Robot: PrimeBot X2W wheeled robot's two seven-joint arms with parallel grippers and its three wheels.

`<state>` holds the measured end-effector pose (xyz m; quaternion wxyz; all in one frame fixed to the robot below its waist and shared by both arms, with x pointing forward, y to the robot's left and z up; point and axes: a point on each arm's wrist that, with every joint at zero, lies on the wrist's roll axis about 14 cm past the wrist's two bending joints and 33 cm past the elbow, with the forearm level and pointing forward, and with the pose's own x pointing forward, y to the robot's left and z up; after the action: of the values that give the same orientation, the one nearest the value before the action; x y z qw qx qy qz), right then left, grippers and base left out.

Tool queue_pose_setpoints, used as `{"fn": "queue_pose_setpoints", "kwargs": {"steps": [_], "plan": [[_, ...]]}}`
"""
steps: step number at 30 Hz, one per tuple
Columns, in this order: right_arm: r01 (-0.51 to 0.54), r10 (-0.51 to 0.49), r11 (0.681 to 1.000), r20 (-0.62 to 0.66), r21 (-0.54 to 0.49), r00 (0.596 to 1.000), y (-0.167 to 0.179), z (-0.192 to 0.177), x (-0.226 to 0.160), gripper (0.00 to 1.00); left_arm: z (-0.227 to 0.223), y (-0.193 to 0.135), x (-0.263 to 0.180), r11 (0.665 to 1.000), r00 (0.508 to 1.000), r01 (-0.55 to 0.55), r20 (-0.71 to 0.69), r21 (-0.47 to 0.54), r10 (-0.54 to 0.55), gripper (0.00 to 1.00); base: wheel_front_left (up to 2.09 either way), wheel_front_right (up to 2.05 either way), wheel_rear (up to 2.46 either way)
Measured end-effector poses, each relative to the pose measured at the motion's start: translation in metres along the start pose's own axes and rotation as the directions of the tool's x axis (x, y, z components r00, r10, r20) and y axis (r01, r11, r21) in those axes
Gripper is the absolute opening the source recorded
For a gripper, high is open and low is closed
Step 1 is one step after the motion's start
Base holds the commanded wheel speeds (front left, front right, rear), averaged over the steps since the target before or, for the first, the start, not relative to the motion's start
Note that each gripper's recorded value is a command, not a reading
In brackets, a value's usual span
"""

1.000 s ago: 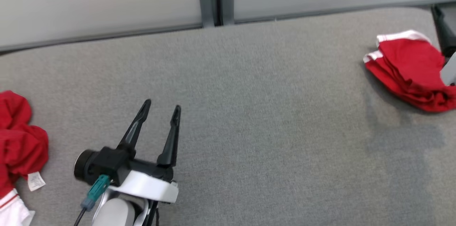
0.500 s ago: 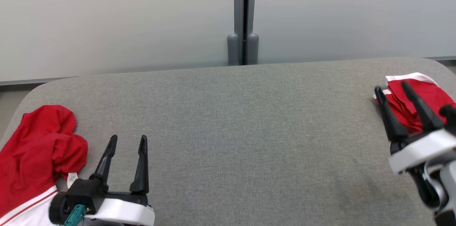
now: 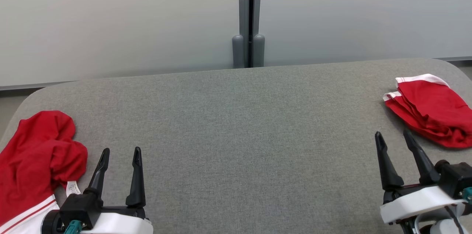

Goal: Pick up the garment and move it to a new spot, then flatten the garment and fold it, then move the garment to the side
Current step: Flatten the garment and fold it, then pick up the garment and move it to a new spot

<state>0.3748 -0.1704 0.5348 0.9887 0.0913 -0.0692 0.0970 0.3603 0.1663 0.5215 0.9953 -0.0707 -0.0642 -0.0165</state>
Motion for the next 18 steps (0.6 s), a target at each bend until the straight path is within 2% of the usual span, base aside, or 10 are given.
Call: {"fn": "queue_pose_setpoints", "kwargs": {"steps": [18], "plan": [[0.008, -0.008, 1.000, 0.016, -0.005, 1.000, 0.0035, 0.0023, -0.0036, 1.00, 0.0007, -0.0076, -0.0013, 1.000, 1.000, 0.004, 0.003, -0.016, -0.004, 1.00, 0.00, 0.00, 0.00]]}}
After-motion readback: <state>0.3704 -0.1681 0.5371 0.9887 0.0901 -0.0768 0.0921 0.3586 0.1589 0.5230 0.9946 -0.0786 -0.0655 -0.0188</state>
